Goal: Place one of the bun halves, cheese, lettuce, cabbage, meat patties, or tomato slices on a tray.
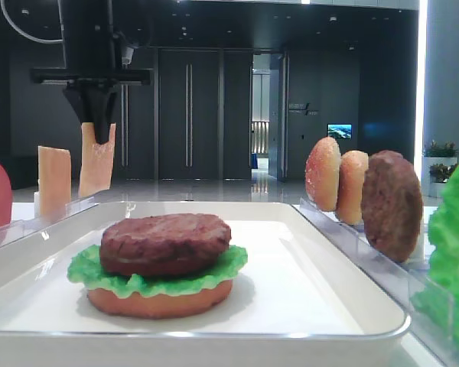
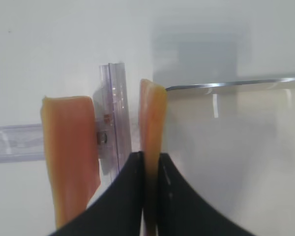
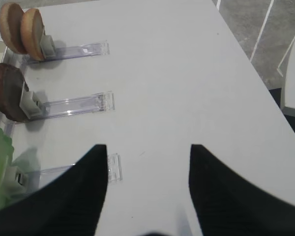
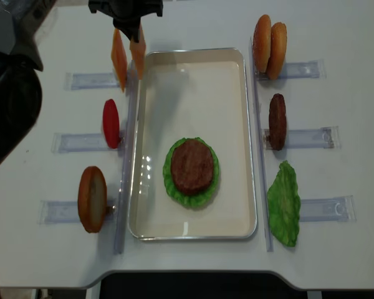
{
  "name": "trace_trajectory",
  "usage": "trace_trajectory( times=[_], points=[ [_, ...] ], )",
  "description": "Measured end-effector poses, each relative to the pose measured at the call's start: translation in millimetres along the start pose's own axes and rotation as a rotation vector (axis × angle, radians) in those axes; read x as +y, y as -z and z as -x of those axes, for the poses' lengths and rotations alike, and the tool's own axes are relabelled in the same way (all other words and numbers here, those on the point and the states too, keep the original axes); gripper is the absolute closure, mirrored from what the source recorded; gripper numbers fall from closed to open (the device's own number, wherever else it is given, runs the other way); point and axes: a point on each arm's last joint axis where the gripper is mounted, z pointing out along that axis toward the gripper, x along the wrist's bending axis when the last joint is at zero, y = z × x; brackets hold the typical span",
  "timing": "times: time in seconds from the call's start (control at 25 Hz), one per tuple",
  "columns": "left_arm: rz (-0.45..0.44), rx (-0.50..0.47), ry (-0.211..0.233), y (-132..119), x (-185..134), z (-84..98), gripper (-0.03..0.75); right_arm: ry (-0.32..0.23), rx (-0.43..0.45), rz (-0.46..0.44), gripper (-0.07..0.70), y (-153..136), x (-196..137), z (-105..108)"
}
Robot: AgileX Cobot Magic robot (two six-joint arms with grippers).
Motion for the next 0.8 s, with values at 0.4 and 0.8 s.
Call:
trace_trajectory(
  times=[0.4, 0.8],
  points=[
    [0.031, -0.058, 0.022, 52.9, -16.6, -7.3, 0.68, 0.0, 0.0, 0.0, 0.27, 0.0, 0.0, 0.0],
    [-0.029, -0.136, -0.004, 84.1, -58.2, -14.2, 0.681, 0.0, 0.0, 0.0, 0.27, 0.0, 0.0, 0.0]
  ],
)
